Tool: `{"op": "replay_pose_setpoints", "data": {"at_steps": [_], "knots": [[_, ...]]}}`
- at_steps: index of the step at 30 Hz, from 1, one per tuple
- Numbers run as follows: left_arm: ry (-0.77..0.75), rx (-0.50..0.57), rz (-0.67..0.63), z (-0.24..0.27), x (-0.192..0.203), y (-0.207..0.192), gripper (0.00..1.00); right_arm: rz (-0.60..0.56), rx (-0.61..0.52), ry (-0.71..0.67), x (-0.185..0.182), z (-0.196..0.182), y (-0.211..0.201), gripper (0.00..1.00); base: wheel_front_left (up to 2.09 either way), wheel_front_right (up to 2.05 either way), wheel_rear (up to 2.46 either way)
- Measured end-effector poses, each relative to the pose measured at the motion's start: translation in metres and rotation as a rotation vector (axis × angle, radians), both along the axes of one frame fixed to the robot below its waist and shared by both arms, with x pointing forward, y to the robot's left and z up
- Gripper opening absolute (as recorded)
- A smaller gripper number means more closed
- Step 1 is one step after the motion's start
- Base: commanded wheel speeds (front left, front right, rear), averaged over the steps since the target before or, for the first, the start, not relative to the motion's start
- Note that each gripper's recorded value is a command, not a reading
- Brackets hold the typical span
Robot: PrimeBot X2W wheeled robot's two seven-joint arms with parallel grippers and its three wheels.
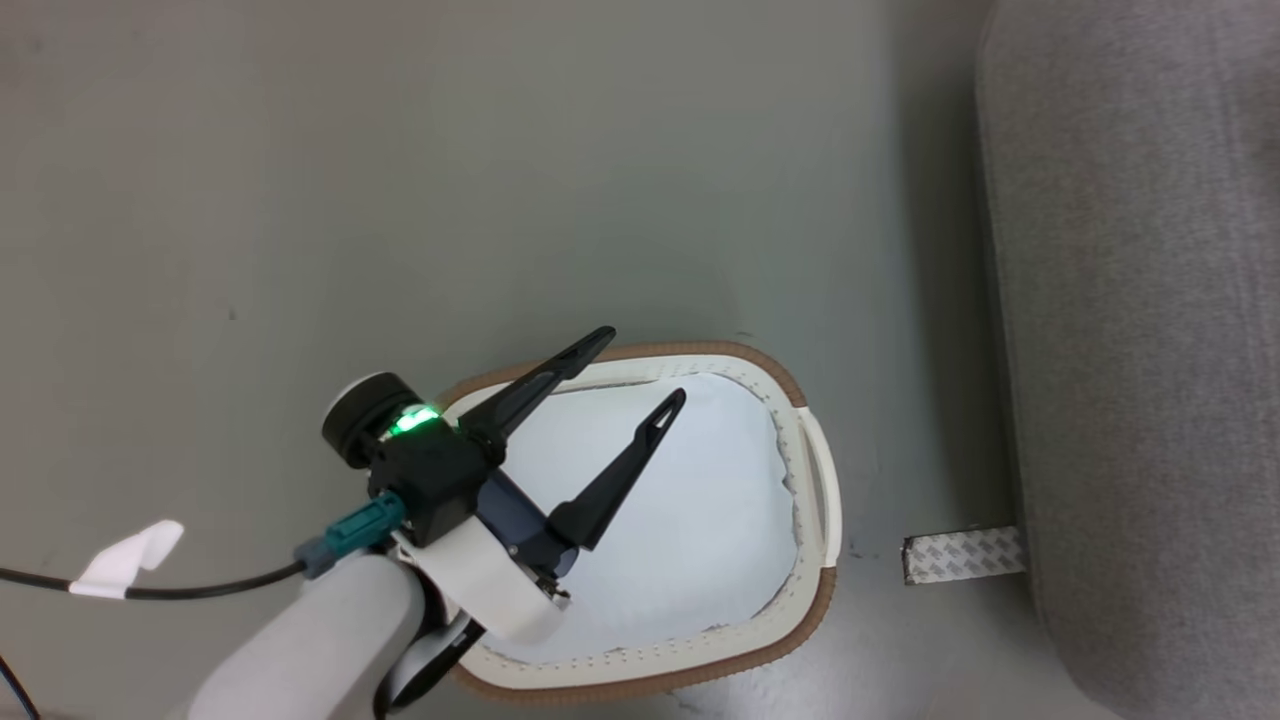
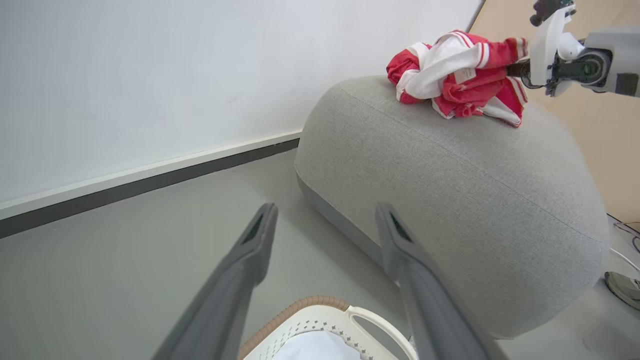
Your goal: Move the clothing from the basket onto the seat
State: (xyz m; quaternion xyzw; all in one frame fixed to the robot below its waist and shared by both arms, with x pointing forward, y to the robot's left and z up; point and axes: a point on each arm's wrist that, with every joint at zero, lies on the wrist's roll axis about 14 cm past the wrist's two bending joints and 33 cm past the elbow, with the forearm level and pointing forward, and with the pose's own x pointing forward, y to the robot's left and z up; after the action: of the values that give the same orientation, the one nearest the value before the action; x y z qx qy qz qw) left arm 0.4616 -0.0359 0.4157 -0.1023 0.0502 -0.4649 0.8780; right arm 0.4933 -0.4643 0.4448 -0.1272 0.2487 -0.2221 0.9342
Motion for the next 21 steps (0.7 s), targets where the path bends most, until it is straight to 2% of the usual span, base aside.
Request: {"op": "replay_pose_setpoints", "data": {"at_steps": [5, 9, 10, 11, 12, 13, 17, 21], "knots": [[0.011, 0.014, 0.031, -0.007, 0.004, 0.011, 1.00, -0.086, 0.116, 0.193, -0.028, -0.059, 0.003, 0.00, 0.00, 0.00, 0.00], [0.000, 0.016, 0.044, -0.004, 0.007, 0.014, 1.00, -0.108, 0.136, 0.203, -0.035, -0.063, 0.002, 0.00, 0.00, 0.00, 0.00], [-0.003, 0.016, 0.047, -0.002, 0.008, 0.014, 1.00, -0.108, 0.137, 0.202, -0.036, -0.062, 0.002, 0.06, 0.00, 0.00, 0.00], [-0.006, 0.015, 0.048, 0.000, 0.008, 0.014, 1.00, -0.107, 0.136, 0.200, -0.038, -0.061, 0.003, 0.29, 0.00, 0.00, 0.00], [-0.010, 0.015, 0.048, 0.002, 0.008, 0.014, 1.00, -0.103, 0.133, 0.193, -0.039, -0.059, 0.004, 0.55, 0.00, 0.00, 0.00], [-0.014, 0.013, 0.047, 0.004, 0.007, 0.013, 1.00, -0.100, 0.134, 0.187, -0.039, -0.057, 0.005, 1.00, 0.00, 0.00, 0.00], [-0.033, 0.001, 0.044, 0.019, 0.002, 0.007, 1.00, -0.085, 0.131, 0.182, -0.044, -0.043, 0.008, 1.00, 0.00, 0.00, 0.00], [-0.053, -0.003, 0.054, 0.036, -0.006, 0.004, 1.00, -0.066, 0.171, 0.266, -0.066, -0.044, 0.019, 1.00, 0.00, 0.00, 0.00]]}}
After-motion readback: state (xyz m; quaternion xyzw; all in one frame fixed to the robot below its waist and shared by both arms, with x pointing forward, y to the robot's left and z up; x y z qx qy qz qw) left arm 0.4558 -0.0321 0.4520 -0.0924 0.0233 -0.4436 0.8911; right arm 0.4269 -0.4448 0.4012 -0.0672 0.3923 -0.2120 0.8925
